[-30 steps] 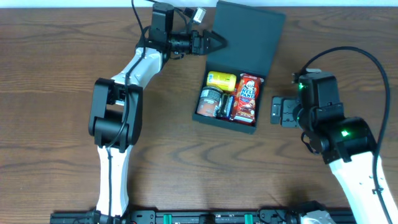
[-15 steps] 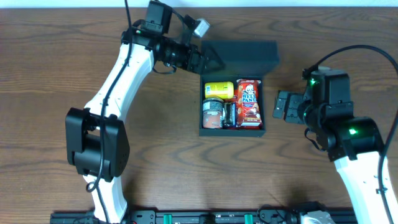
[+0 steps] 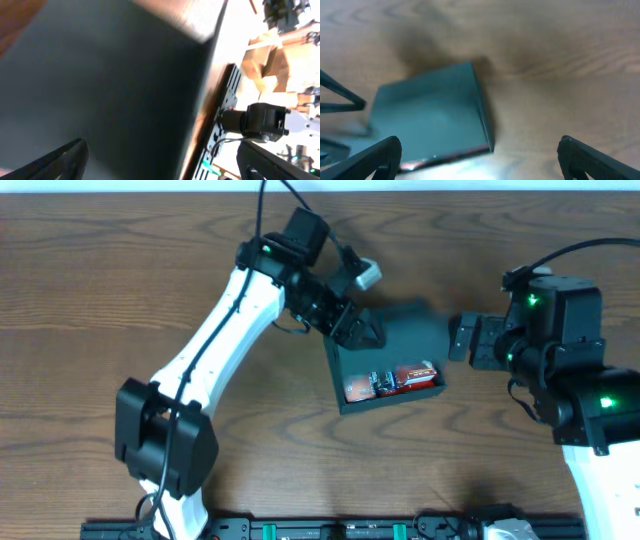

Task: Pack container
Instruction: 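Swing the lid forward and down with the left gripper, then push the closed box from both sides with both grippers to straighten it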

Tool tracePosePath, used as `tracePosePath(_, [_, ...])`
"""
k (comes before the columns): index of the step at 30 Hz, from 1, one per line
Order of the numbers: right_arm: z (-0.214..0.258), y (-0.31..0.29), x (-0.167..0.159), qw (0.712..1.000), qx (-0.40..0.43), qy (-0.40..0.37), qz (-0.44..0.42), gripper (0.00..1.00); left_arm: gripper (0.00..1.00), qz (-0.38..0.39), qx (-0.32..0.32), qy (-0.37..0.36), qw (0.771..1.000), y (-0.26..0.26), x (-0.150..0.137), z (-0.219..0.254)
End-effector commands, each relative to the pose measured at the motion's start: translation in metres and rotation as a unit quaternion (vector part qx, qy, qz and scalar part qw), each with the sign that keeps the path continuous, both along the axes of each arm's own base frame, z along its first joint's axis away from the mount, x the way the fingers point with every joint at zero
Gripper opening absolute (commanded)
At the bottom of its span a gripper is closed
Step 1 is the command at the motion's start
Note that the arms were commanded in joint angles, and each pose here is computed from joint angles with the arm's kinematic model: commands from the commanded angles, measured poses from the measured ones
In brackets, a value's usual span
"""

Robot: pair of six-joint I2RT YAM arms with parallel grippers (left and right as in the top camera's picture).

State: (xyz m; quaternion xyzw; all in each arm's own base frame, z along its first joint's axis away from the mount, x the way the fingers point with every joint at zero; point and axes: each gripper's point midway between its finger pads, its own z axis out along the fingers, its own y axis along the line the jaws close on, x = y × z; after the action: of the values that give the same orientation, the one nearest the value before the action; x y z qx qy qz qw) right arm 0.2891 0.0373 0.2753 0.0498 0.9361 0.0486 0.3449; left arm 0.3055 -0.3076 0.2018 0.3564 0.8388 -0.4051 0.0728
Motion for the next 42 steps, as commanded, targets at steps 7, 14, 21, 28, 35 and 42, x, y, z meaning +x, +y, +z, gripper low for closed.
tracePosePath(7, [0.000,-0.002,-0.004,1.000,-0.004,0.008,0.003,0.99,0.95,0.024,0.067,-0.066,0.995,0.022,-0.026,0.038])
tracePosePath(14, [-0.020,0.003,-0.013,0.998,0.002,0.058,0.013,0.99,0.96,0.035,0.216,-0.057,0.974,0.058,-0.057,0.016])
tracePosePath(21, [-0.064,0.003,-0.013,0.992,-0.008,0.126,0.014,0.99,0.95,0.034,0.349,-0.079,0.933,0.060,-0.098,-0.026])
tracePosePath(28, [-0.114,0.002,-0.019,0.984,-0.010,0.176,0.002,0.99,0.95,0.132,0.431,-0.066,0.890,0.086,-0.108,-0.086])
tracePosePath(35, [-0.136,-0.005,-0.026,0.980,-0.020,0.196,-0.016,0.99,0.95,0.170,0.406,-0.070,0.895,0.084,-0.087,-0.103])
tracePosePath(42, [-0.154,-0.027,-0.021,0.973,-0.017,0.208,-0.096,0.99,0.95,0.256,0.420,-0.021,0.870,0.131,-0.057,-0.103])
